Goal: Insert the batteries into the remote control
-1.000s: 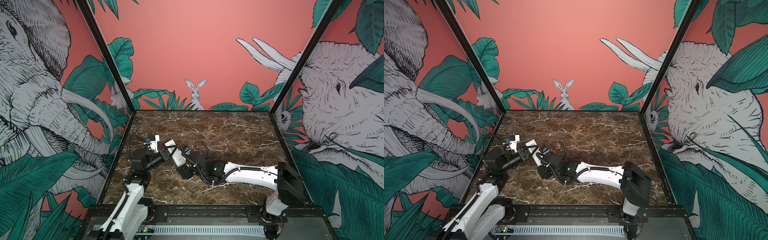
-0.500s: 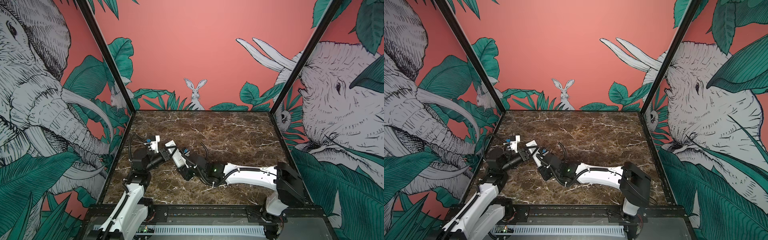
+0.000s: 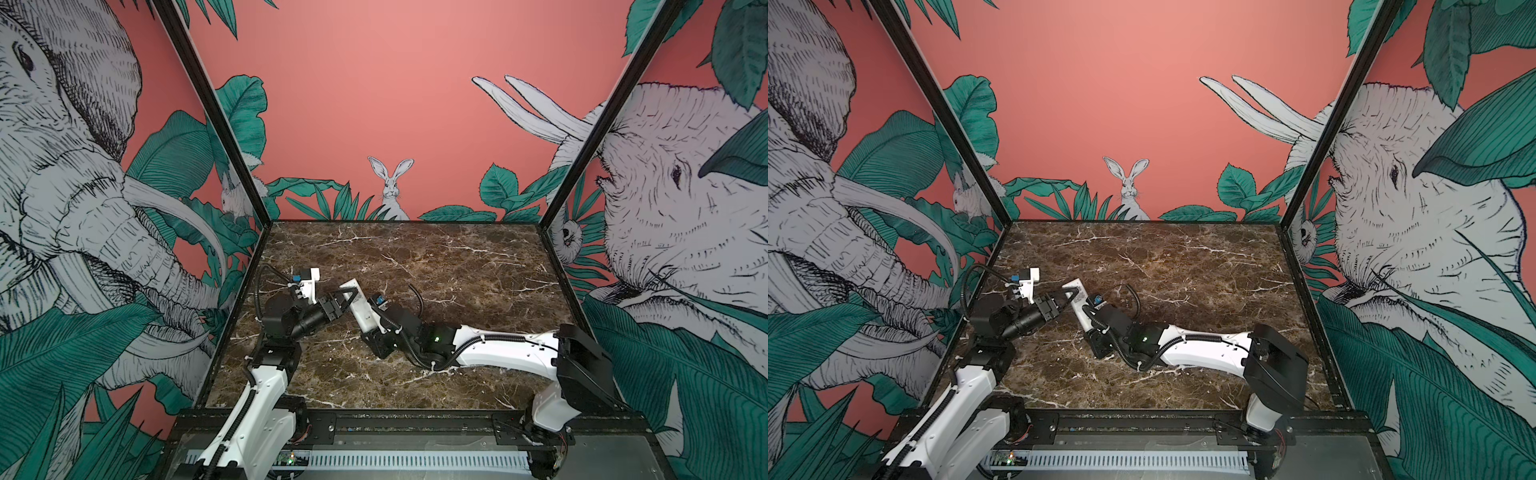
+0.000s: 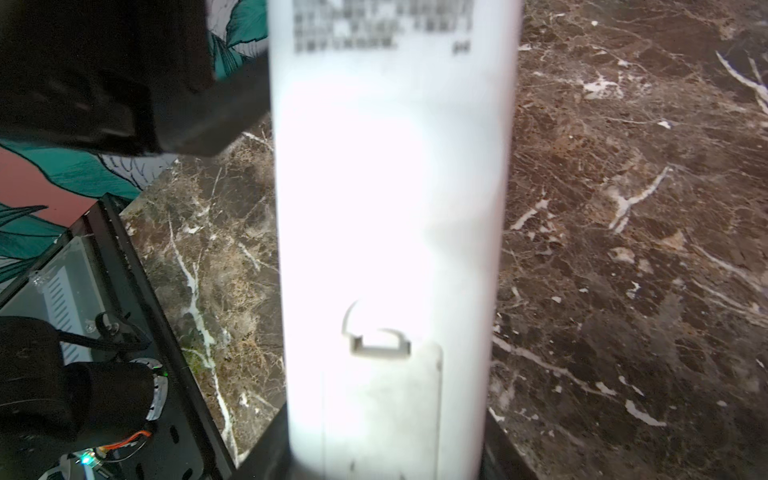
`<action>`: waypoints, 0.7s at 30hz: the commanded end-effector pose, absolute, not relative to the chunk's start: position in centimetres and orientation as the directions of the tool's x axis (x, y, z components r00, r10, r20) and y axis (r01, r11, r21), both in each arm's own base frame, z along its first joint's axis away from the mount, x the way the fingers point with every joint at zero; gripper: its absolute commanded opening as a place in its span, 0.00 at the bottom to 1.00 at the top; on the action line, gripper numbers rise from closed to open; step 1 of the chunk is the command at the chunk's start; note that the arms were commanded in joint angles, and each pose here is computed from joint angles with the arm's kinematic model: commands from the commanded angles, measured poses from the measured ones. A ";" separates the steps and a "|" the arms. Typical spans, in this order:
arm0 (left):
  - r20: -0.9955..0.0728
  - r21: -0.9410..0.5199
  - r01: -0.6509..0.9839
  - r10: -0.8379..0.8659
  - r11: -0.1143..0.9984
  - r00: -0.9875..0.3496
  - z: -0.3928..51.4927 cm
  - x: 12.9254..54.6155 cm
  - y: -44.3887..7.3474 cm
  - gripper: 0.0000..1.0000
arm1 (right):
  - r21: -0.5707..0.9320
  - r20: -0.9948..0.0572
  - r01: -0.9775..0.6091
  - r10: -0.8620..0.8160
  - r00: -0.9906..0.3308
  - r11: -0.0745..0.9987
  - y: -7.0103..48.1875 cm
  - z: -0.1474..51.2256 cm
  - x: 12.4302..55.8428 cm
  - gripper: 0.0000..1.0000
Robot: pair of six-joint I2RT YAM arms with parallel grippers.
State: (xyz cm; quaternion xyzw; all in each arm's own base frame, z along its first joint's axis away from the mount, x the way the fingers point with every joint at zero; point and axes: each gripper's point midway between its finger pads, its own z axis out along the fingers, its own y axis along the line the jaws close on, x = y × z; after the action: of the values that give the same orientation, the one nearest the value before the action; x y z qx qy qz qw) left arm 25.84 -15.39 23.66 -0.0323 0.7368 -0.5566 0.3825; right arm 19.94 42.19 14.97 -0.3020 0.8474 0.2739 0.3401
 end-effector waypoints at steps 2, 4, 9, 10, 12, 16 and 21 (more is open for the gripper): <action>-0.591 -0.806 0.471 -0.449 0.358 -0.670 26.2 25.1 -15.8 0.73 | 0.290 -0.794 -0.694 -0.239 -0.559 0.659 41.3 18.6 20.7 0.11; -0.606 -0.796 0.496 -0.440 0.348 -0.663 26.8 24.8 -15.9 0.77 | 0.292 -0.803 -0.696 -0.228 -0.551 0.655 40.8 19.1 20.8 0.11; -0.647 -0.762 0.563 -0.408 0.319 -0.645 28.4 23.9 -16.4 0.84 | 0.321 -0.834 -0.731 -0.185 -0.519 0.602 39.8 21.6 20.5 0.11; -0.657 -0.753 0.583 -0.404 0.306 -0.636 29.0 23.7 -16.5 0.84 | 0.324 -0.841 -0.744 -0.182 -0.509 0.584 39.8 22.2 20.3 0.11; -0.683 -0.726 0.631 -0.396 0.273 -0.614 30.5 23.0 -16.7 0.85 | 0.338 -0.856 -0.777 -0.169 -0.488 0.532 39.7 23.7 19.7 0.11; -0.759 -0.634 0.743 -0.353 0.215 -0.546 34.0 20.8 -17.4 0.86 | 0.354 -0.882 -0.825 -0.135 -0.451 0.441 39.6 26.5 18.7 0.12; -0.826 -0.540 0.825 -0.294 0.169 -0.480 36.7 18.3 -18.3 0.89 | 0.365 -0.909 -0.878 -0.083 -0.407 0.308 39.8 30.1 17.2 0.12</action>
State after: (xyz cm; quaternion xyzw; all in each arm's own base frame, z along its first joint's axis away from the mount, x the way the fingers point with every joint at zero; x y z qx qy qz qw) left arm 20.69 -17.59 34.13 0.1479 0.6440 -0.6051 0.4441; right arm 18.50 39.03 25.52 -0.3221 0.7571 0.4123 0.3913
